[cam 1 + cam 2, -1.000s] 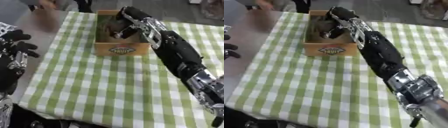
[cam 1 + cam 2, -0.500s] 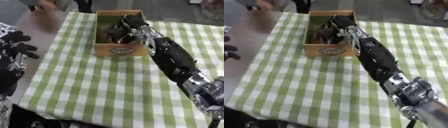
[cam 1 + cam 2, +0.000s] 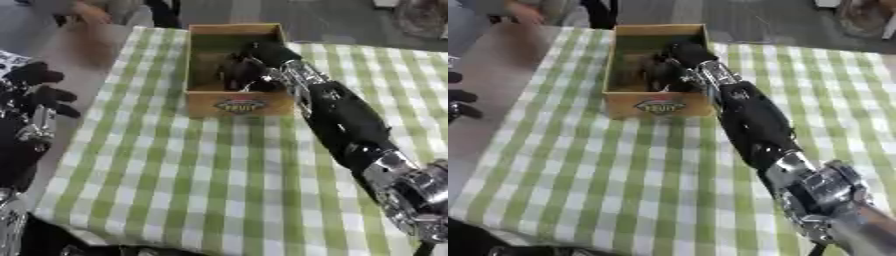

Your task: Pick up objects on the table and place them in the box.

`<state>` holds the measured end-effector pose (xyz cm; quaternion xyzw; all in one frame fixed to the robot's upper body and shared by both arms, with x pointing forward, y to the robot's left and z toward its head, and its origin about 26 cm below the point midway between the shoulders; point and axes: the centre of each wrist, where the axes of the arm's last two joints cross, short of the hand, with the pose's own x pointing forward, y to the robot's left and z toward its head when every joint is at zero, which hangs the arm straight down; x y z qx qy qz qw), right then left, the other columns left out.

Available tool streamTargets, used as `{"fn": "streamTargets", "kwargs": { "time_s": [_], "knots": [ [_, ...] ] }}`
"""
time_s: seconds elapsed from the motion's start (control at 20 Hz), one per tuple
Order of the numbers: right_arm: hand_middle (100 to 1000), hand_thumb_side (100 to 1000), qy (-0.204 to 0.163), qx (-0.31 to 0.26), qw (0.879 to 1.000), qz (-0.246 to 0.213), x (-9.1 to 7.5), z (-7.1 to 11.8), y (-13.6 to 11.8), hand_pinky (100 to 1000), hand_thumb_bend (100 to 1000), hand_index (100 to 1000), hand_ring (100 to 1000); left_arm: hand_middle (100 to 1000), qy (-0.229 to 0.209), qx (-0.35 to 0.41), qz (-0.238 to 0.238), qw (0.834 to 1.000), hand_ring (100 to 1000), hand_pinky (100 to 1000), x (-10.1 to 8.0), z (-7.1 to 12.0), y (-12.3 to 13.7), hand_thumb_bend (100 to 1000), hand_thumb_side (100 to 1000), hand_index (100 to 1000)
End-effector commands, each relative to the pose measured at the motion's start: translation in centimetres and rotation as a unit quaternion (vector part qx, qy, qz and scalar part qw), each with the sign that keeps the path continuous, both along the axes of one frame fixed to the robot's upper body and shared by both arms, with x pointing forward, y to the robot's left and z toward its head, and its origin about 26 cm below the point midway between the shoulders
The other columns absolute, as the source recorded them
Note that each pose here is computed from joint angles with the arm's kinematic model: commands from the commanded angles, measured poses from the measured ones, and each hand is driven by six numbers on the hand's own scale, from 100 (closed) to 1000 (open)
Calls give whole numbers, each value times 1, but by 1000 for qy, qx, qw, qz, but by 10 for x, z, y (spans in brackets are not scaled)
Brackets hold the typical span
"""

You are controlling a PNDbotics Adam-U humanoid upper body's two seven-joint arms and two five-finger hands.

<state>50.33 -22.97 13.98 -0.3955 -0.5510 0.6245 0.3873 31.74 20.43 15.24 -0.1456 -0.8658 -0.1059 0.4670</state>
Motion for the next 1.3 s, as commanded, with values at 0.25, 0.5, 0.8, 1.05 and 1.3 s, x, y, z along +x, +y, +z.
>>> {"fn": "streamTargets", "kwargs": {
  "time_s": [0.25,0.5,0.8,1.05,1.3],
  "knots": [
    [925,544,-21,68,997,21,2,34,-17,916,629,924,909,664,-10,1,9,1000,606,521,-1,5,6,100,169,779],
    [909,519,-50,116,992,15,1,47,-27,904,626,915,891,664,-9,3,14,1000,606,521,-1,4,9,100,169,780],
    [895,497,-64,151,986,26,-4,63,-39,888,631,909,874,664,-7,6,22,1000,606,520,-1,3,13,100,170,779],
    [840,443,-104,168,978,59,-14,80,-49,826,589,888,817,664,-7,7,42,999,606,521,-1,2,20,100,171,779],
    [744,325,-156,207,963,70,-32,78,-69,746,546,841,730,664,-7,4,64,998,607,521,0,0,27,100,173,779]
  ]
}}
